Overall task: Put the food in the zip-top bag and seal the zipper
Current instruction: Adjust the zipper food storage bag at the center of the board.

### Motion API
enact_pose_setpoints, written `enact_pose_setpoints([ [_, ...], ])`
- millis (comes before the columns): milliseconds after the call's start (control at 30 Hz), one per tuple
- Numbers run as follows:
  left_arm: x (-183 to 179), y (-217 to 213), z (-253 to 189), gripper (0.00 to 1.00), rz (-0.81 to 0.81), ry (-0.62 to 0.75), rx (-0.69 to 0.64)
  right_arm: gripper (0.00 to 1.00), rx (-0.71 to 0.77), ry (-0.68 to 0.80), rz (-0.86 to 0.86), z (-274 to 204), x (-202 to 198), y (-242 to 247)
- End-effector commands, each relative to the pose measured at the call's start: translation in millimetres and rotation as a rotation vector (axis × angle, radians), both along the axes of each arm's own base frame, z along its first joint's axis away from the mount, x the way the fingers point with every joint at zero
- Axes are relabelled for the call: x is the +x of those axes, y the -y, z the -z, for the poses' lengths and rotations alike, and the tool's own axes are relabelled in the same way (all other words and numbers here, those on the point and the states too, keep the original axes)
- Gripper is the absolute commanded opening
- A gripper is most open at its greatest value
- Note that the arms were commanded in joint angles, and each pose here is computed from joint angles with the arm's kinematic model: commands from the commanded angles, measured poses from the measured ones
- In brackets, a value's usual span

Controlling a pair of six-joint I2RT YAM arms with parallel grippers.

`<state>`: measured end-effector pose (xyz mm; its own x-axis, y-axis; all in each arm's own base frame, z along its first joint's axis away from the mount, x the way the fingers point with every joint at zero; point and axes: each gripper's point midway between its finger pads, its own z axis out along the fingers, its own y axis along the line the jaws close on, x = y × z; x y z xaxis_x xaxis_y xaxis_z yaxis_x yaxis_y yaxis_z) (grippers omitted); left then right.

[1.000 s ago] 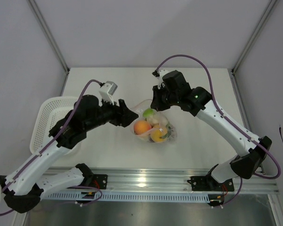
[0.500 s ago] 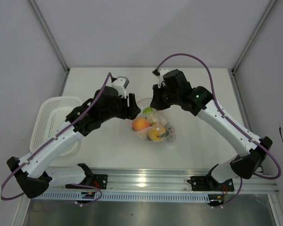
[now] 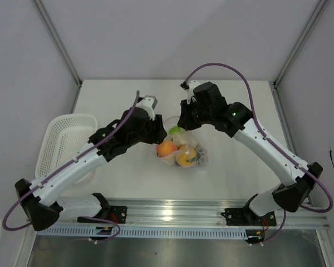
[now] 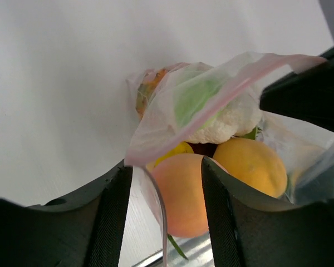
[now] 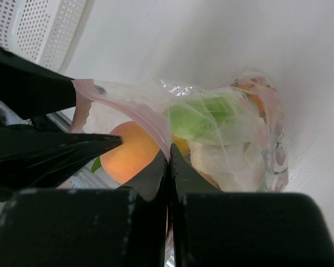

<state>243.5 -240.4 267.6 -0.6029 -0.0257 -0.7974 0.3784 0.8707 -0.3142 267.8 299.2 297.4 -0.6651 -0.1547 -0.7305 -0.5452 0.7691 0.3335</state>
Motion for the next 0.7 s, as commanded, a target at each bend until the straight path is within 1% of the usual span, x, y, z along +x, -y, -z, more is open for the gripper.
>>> enact_pose_setpoints([
  [0, 10.4, 16.6, -4.0, 0.55, 0.021, 0.008, -0.014, 0.0, 0.064, 0.076, -0.018, -35.8, -3.6, 2.2],
  [67, 14.4, 22.5, 0.0, 0.44, 0.031, 0.0, -0.008, 0.0, 0.058, 0.078, -0.016, -35.4, -3.9, 3.3],
  [100, 16.6, 22.4, 1.0, 0.28, 0.027, -0.005, -0.006, 0.0, 0.054, 0.077, -0.012, -34.4, -3.0, 4.5],
  [200, 19.5, 20.6, -3.8, 0.01, 0.026, -0.001, -0.019, 0.0, 0.044, 0.077, -0.011, -31.4, -1.6, 7.1],
  [333, 10.8, 12.8, -29.6, 0.0, 0.03, 0.039, -0.073, 0.0, 0.029, 0.081, -0.008, -23.2, 5.8, 13.9],
  [400, 3.0, 6.9, -42.1, 0.01, 0.023, 0.036, -0.098, 0.0, 0.027, 0.075, -0.017, -18.7, 8.4, 15.8],
  [433, -7.5, 0.5, -48.4, 0.0, 0.031, 0.032, -0.111, 0.0, 0.03, 0.059, -0.038, -16.6, 7.1, 14.9],
  [500, -19.9, -5.2, -56.2, 0.01, 0.031, 0.017, -0.16, 0.0, 0.052, 0.067, -0.067, -27.1, 2.6, 12.2],
  [533, -33.1, -10.3, -69.6, 0.01, 0.053, 0.032, -0.207, 0.0, 0.074, 0.058, -0.094, -32.1, -3.1, 9.1],
  [600, -47.0, -13.1, -74.5, 0.01, 0.072, 0.019, -0.265, 0.0, 0.136, 0.069, -0.145, -52.7, -16.3, 5.5],
  [633, -60.4, -16.4, -83.0, 0.01, 0.108, 0.032, -0.31, 0.0, 0.156, 0.078, -0.159, -59.9, -20.3, 5.1],
  [667, -63.5, -17.6, -82.8, 0.01, 0.101, 0.026, -0.335, 0.0, 0.181, 0.093, -0.169, -70.1, -26.4, 7.0],
])
